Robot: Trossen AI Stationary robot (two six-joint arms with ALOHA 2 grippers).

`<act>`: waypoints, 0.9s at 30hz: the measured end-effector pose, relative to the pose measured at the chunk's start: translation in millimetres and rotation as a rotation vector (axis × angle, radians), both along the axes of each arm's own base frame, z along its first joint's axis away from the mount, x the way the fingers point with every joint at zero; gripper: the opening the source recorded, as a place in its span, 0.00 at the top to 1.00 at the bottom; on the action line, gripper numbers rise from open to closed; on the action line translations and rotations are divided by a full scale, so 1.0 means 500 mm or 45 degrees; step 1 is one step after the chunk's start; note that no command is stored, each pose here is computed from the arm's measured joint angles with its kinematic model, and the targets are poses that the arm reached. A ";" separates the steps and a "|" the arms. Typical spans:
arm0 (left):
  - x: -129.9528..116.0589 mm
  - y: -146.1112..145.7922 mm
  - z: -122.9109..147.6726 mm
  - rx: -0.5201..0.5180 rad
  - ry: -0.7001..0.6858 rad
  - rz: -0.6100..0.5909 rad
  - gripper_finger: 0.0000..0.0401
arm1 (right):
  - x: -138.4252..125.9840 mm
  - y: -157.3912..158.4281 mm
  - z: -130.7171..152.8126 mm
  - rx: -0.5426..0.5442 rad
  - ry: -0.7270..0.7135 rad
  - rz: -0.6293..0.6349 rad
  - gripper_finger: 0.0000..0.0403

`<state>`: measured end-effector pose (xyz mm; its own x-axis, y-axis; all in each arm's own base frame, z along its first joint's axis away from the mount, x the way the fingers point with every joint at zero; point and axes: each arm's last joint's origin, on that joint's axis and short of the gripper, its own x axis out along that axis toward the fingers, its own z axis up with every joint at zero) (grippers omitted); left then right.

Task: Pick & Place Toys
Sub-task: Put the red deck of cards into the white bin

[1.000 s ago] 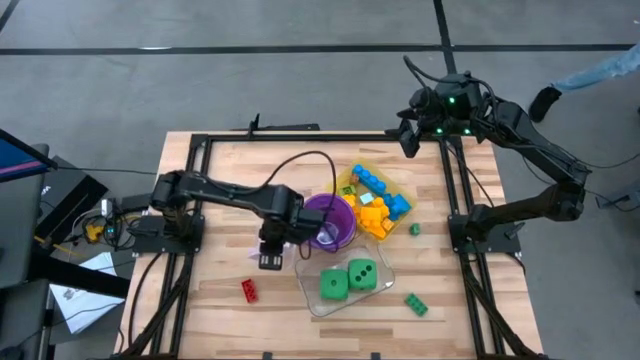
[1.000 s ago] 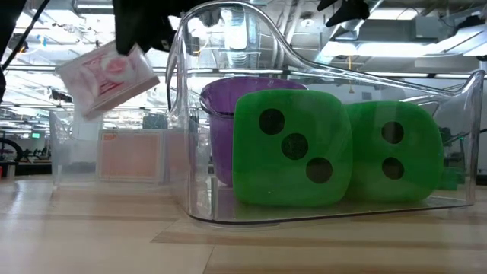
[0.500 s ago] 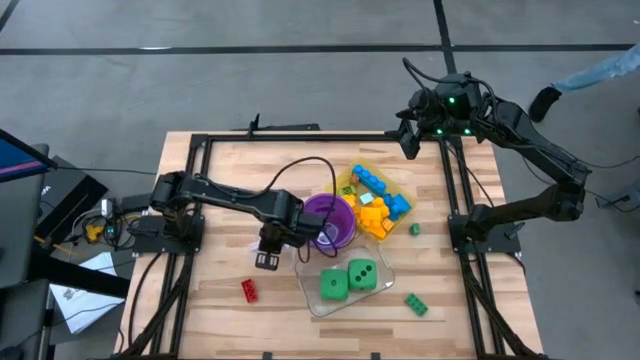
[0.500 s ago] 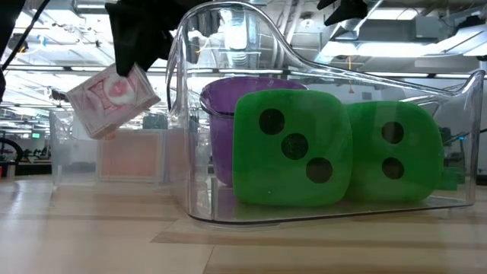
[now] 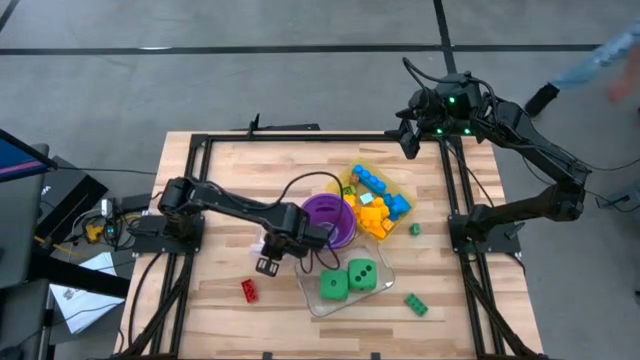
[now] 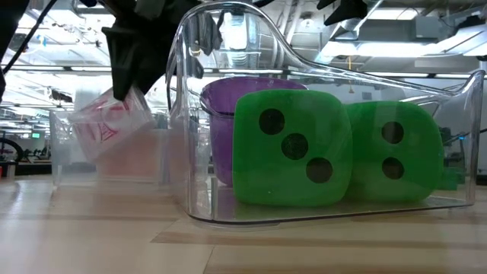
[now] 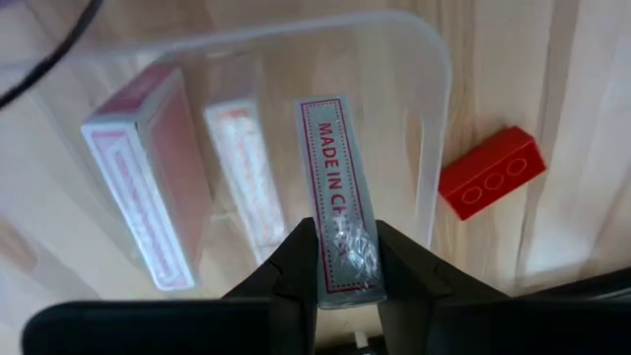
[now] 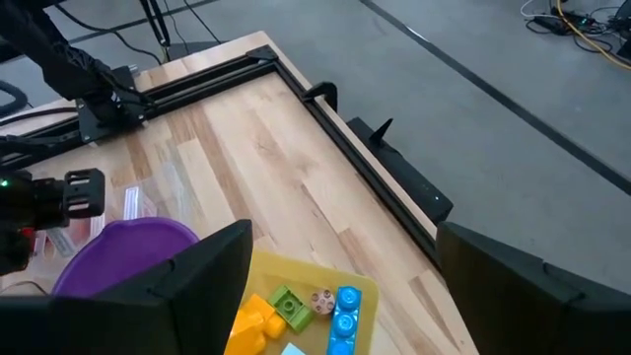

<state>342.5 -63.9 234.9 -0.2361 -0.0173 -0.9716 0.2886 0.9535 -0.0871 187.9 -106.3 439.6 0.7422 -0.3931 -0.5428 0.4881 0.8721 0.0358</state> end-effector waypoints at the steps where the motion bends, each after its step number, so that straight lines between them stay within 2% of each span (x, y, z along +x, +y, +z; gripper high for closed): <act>1: 0.001 -0.002 -0.001 -0.001 -0.007 -0.003 0.84 | 0.000 0.000 0.000 0.000 0.000 0.000 0.23; 13: 0.009 -0.015 -0.003 -0.028 -0.068 -0.011 0.84 | 0.000 0.000 0.000 0.001 0.001 0.000 0.23; 19: -0.004 -0.018 -0.028 -0.050 0.000 -0.005 0.84 | 0.000 0.000 0.000 0.006 0.001 -0.003 0.23; 27: -0.004 -0.029 -0.035 -0.034 -0.022 -0.024 0.75 | 0.000 0.000 -0.001 0.010 0.001 -0.005 0.23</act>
